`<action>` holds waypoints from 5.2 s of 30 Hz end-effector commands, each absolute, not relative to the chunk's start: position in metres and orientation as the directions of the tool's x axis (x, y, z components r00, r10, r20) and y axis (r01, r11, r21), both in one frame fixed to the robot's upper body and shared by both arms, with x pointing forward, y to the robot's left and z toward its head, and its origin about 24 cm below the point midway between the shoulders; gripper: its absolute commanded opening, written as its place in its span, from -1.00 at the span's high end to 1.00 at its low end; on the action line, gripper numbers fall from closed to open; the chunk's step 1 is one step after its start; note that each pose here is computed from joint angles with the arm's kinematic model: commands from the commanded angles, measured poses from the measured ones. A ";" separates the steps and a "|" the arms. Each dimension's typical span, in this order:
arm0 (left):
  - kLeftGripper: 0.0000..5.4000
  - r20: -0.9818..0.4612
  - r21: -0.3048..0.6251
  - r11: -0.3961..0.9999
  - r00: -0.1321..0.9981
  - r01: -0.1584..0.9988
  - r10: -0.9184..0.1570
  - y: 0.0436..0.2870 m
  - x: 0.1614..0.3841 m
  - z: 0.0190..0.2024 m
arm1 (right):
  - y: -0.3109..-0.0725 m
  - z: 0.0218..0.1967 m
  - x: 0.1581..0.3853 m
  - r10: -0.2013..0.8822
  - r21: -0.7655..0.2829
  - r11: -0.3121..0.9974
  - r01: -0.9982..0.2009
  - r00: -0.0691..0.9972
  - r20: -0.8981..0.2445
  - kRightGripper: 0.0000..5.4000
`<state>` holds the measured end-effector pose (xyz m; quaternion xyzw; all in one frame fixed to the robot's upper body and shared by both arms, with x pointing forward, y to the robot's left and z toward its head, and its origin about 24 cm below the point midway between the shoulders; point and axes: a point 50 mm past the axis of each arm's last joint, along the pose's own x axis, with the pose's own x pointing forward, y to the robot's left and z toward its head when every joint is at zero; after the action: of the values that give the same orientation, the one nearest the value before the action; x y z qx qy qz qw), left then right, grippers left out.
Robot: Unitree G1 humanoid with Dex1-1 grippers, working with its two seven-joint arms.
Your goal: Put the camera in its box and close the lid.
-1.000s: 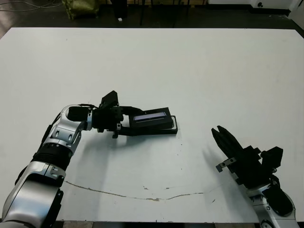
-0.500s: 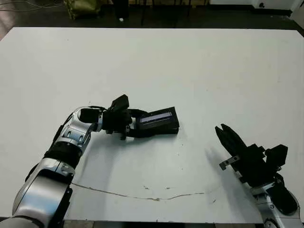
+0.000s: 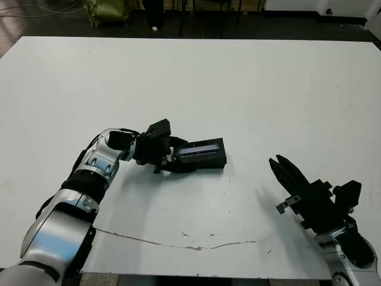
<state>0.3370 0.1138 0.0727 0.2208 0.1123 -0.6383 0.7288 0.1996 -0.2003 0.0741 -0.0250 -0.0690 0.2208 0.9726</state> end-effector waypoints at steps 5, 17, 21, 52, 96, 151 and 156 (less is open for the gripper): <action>0.09 -0.534 0.156 0.038 0.116 0.987 -0.837 0.098 0.335 0.063 | -0.202 0.071 0.195 0.418 -0.089 0.908 -0.410 0.904 0.088 1.00; 0.10 -0.626 0.189 -0.102 0.039 0.977 -0.779 0.085 0.337 0.079 | -0.199 0.067 0.194 0.415 -0.053 0.910 -0.412 0.904 0.102 1.00; 0.10 -0.640 0.187 -0.106 0.040 0.977 -0.767 0.081 0.337 0.080 | -0.199 0.067 0.194 0.412 -0.056 0.911 -0.408 0.907 0.092 1.00; -0.99 -0.615 0.245 -0.099 0.075 0.965 -0.785 0.101 0.327 0.072 | -0.195 0.068 0.191 0.403 -0.093 0.913 -0.397 0.913 0.064 1.00; 0.16 0.072 0.144 0.816 0.816 0.560 -0.573 0.103 0.247 0.096 | -0.183 0.061 0.190 0.396 -0.068 0.918 -0.391 0.914 0.092 1.00; 0.99 -0.264 -0.164 0.890 0.850 0.426 -0.455 0.068 0.231 0.073 | -0.181 0.055 0.188 0.401 -0.034 0.916 -0.400 0.907 0.129 1.00; 0.99 0.013 -0.001 0.912 0.912 0.410 -0.410 0.108 0.218 0.107 | -0.181 0.058 0.186 0.351 -0.039 0.936 -0.349 0.928 0.122 1.00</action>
<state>0.2227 0.0947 0.1035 -0.0216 0.0152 -0.2229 0.9745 0.1898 -0.1793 0.0605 -0.0032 -0.0795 0.1908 0.9784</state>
